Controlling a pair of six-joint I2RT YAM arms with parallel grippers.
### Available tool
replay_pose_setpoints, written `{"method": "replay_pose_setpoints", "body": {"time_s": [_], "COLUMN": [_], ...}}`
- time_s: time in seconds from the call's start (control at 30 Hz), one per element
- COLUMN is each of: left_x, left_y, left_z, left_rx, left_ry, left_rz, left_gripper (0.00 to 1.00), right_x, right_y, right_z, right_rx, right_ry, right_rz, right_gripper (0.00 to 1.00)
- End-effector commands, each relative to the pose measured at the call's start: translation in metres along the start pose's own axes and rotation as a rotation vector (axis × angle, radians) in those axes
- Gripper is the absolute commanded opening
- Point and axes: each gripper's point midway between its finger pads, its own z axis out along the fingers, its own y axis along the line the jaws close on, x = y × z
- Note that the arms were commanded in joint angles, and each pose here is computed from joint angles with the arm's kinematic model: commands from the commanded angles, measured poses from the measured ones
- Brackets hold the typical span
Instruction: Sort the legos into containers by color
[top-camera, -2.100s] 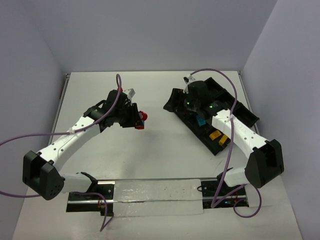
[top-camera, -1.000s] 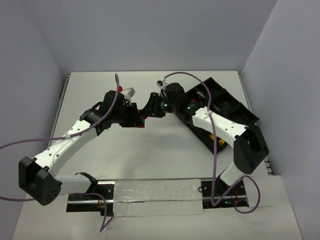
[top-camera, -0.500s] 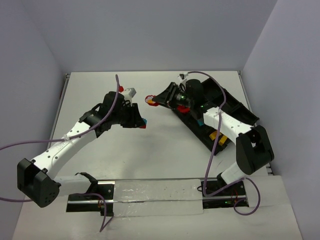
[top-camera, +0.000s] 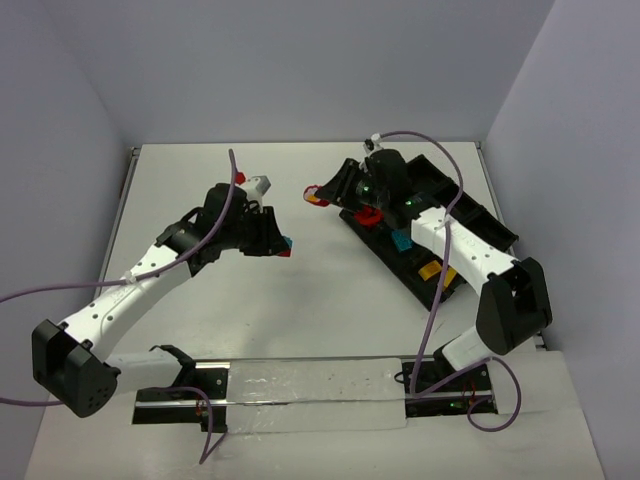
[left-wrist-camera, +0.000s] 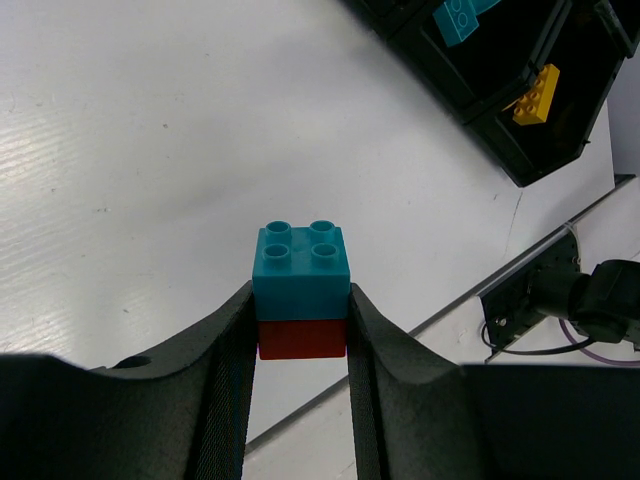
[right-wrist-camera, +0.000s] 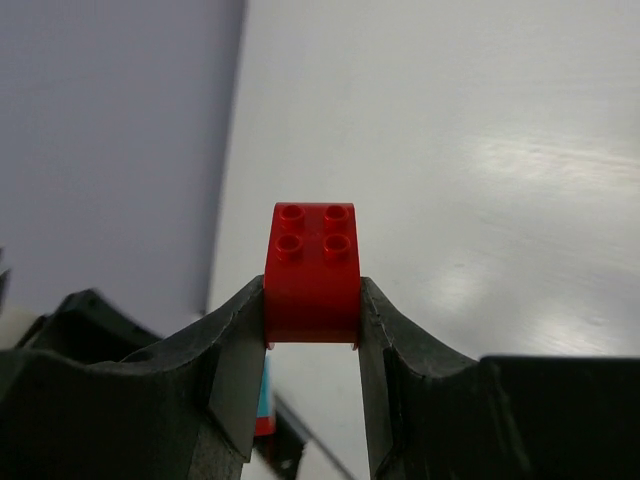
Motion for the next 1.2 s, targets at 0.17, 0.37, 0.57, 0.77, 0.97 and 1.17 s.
{"method": "replay_pose_setpoints", "body": {"time_s": [0.17,0.37,0.57,0.77,0.97,1.17], "left_x": [-0.009,-0.017,-0.026,-0.031,-0.04,-0.038], "left_y": [-0.002,0.001,-0.007,-0.017,-0.02,-0.028], "left_z": [-0.011,-0.012,-0.009,-0.012,-0.02,-0.016], "left_rx": [-0.008,-0.048,-0.034,0.0,0.002,0.054], "left_ry": [-0.046,-0.063,-0.074,-0.073,-0.097,-0.079], "left_rz": [-0.007,-0.042,-0.093,-0.098,-0.076,-0.036], "left_gripper": [0.0,0.0,0.0,0.0,0.0,0.0], "right_x": [-0.067,-0.081,-0.097,-0.105,-0.114,-0.101], "right_y": [-0.064,-0.11,-0.135,-0.158,-0.145,-0.104], "right_z": [-0.055,-0.063,-0.046,-0.023,-0.026,-0.05], "right_rx": [0.466,0.622,0.682,0.729,0.704,0.543], "right_ry": [-0.212,-0.21,-0.182,-0.142,-0.15,-0.172], "right_rz": [-0.28,-0.306,-0.322,-0.324,-0.32,-0.316], "right_gripper": [0.0,0.0,0.0,0.3,0.76,0.73]}}
